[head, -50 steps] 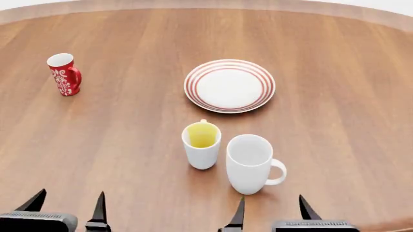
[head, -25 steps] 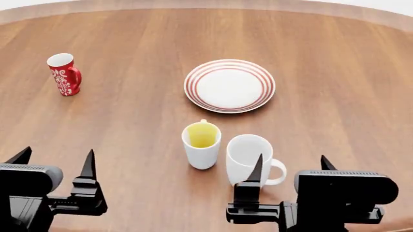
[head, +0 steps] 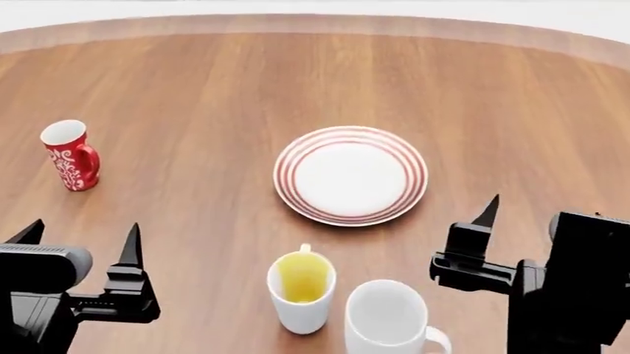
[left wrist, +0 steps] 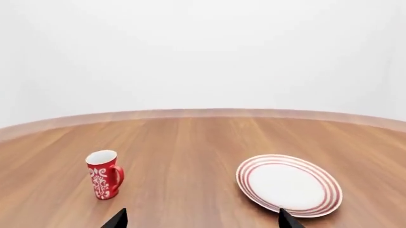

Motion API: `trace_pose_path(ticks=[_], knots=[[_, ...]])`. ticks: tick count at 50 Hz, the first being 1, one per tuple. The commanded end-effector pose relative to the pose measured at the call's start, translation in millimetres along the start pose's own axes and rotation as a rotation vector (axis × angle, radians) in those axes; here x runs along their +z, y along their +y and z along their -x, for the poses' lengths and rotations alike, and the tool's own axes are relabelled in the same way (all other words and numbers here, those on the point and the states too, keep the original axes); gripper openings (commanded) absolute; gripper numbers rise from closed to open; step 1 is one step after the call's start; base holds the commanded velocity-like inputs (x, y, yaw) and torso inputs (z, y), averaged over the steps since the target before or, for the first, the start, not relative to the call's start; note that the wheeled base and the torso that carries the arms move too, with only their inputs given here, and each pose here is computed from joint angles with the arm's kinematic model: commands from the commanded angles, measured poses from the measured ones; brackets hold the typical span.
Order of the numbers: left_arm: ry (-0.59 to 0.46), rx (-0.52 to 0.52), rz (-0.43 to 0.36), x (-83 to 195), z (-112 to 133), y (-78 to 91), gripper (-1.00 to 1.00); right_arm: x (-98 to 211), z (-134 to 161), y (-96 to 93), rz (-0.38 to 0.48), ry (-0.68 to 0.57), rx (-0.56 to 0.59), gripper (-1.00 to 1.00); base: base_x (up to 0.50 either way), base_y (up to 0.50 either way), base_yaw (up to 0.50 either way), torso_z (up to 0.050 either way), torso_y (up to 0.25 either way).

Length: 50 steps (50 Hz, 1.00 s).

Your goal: Pick up the red mug and put it on the plate

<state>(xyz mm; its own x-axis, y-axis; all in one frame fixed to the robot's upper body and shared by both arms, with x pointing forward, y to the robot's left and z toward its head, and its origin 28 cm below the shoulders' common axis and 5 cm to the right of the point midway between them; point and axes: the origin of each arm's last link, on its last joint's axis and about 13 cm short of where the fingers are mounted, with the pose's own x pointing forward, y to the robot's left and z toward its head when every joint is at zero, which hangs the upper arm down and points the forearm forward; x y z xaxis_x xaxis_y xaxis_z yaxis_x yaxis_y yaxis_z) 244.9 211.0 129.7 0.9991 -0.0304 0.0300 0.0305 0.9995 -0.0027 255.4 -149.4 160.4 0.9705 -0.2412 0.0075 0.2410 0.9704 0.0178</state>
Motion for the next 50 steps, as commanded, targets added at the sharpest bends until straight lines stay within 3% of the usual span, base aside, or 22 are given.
trace_pose_path(ticks=[1,19,50], knots=[[-0.001,0.012,0.007,-1.7,-3.1,2.4,1.0,8.3,-15.8,-27.5,-0.067,0.021,-0.133,1.0,0.5,0.0,0.0,0.0,0.0],[0.002,0.016,0.007,-3.6,-4.1,2.7,1.0,6.7,-19.0,-39.1,-0.085,0.033,-0.18,1.0,0.5,0.0,0.0,0.0,0.001],[0.008,0.012,0.009,-6.8,-4.3,3.0,1.0,2.1,-21.0,-36.7,-0.07,0.046,-0.165,1.0,0.5,0.0,0.0,0.0,0.001]])
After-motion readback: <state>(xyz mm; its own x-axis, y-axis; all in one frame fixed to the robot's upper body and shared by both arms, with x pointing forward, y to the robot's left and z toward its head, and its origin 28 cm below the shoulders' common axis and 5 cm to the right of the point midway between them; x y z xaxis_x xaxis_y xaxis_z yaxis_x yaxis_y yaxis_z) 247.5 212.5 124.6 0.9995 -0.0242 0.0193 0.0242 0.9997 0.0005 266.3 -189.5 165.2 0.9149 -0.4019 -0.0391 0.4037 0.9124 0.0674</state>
